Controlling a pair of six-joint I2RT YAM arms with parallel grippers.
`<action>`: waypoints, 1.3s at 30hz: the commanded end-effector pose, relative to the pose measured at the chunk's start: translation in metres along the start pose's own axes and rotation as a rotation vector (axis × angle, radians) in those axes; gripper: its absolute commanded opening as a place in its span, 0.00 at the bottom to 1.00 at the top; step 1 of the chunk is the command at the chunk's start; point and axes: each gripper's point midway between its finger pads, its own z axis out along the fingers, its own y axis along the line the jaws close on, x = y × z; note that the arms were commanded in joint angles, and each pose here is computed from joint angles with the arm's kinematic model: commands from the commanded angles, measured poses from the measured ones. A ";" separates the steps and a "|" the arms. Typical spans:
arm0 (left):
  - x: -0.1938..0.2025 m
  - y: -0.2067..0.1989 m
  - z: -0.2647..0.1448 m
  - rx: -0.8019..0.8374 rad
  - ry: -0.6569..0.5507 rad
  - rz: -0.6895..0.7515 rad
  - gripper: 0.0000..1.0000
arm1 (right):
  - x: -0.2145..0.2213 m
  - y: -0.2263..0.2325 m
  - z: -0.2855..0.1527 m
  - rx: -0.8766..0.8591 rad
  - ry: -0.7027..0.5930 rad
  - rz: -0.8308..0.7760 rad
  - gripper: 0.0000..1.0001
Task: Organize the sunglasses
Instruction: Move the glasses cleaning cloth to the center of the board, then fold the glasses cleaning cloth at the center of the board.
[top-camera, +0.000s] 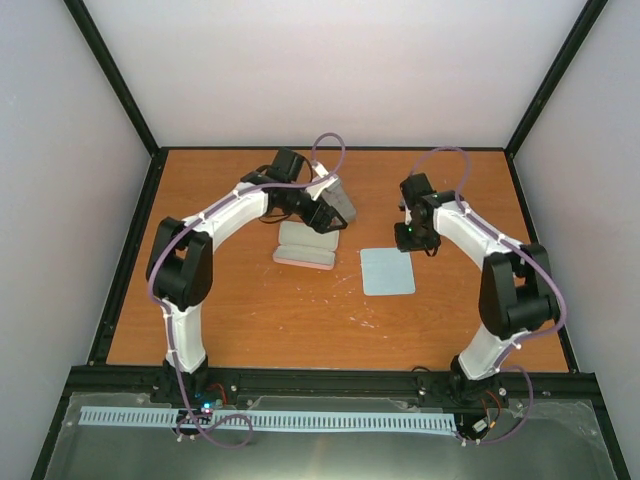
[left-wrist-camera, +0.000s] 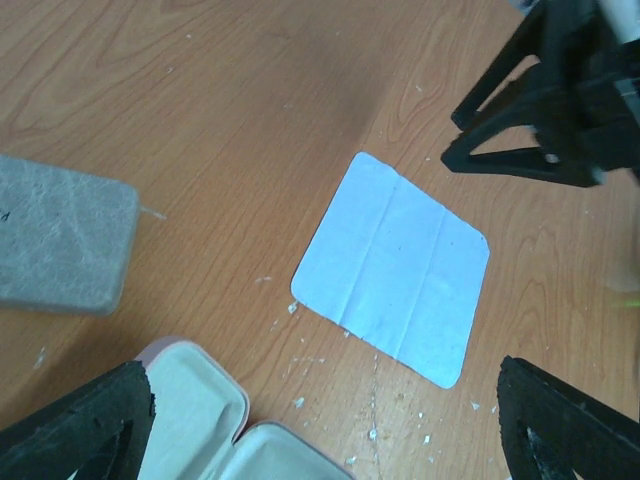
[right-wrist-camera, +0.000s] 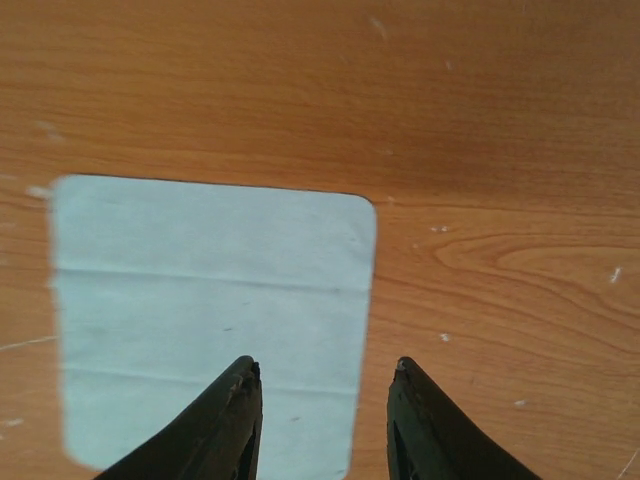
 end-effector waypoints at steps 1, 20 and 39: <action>-0.006 -0.007 -0.017 -0.047 -0.027 0.039 0.93 | 0.011 -0.017 0.032 0.047 0.091 -0.096 0.36; 0.008 -0.015 -0.019 -0.025 -0.011 0.013 0.94 | -0.004 -0.020 0.081 0.045 0.125 -0.109 0.35; 0.012 -0.010 -0.014 -0.027 0.000 0.006 0.94 | -0.012 -0.026 0.089 -0.032 0.143 -0.057 0.35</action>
